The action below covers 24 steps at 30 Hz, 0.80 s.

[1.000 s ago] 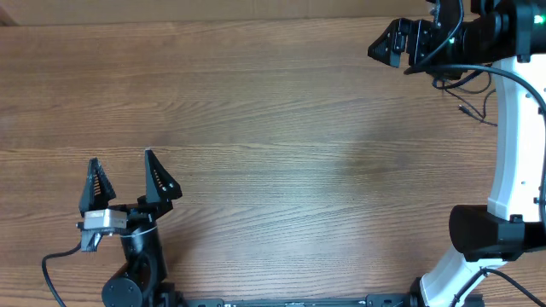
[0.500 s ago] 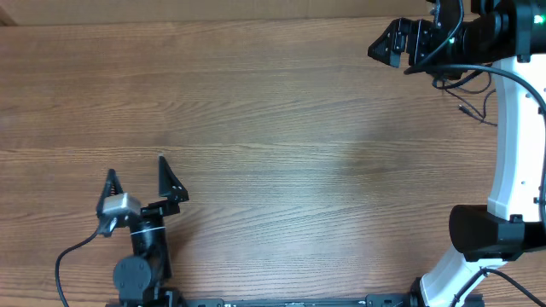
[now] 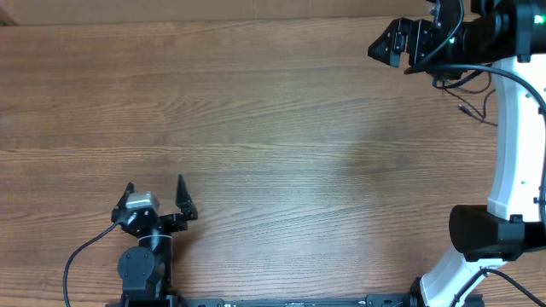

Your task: Untangle cables

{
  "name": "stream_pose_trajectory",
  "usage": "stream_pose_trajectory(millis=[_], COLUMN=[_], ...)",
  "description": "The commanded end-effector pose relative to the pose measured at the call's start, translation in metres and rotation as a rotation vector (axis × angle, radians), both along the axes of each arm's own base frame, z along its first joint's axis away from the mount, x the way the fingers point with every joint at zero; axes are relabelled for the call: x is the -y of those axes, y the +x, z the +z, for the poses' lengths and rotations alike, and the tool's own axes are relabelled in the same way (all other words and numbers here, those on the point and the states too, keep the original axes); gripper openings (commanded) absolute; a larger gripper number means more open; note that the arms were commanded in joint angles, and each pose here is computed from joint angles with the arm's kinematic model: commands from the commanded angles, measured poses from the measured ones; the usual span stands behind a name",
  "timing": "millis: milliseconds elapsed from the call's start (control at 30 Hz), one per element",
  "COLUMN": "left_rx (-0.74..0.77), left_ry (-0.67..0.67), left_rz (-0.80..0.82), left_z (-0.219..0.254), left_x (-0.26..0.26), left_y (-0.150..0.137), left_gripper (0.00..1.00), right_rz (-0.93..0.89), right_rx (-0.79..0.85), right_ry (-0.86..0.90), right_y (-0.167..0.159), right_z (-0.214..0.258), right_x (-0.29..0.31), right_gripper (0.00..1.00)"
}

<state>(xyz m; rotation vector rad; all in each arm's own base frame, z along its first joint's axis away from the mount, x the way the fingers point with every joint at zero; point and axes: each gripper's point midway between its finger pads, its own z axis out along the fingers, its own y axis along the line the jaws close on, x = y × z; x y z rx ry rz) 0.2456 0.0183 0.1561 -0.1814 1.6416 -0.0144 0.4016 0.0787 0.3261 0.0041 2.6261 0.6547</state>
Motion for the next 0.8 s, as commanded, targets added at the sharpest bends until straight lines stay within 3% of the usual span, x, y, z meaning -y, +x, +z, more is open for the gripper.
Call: stream_pose_trajectory(millis=[0, 267, 767], left_rx=[-0.003, 0.003, 0.003], left_ry=[0.100, 0.022, 0.022], left_rz=[-0.096, -0.088, -0.087], left_z=[-0.0007, -0.0002, -0.0003], left_x=[0.0145, 0.0142, 0.0141], left_y=[0.0003, 0.0004, 0.0004], left_gripper=[1.00, 1.00, 1.00], right_rz=[0.000, 0.000, 0.000], right_rx=[0.027, 0.027, 0.027], right_ry=[0.007, 0.006, 0.007], right_y=[-0.0022, -0.0023, -0.0022], right_z=[0.0094, 0.0094, 0.0094], right_x=[-0.0007, -0.0009, -0.0007], right_gripper=[1.00, 1.00, 1.00])
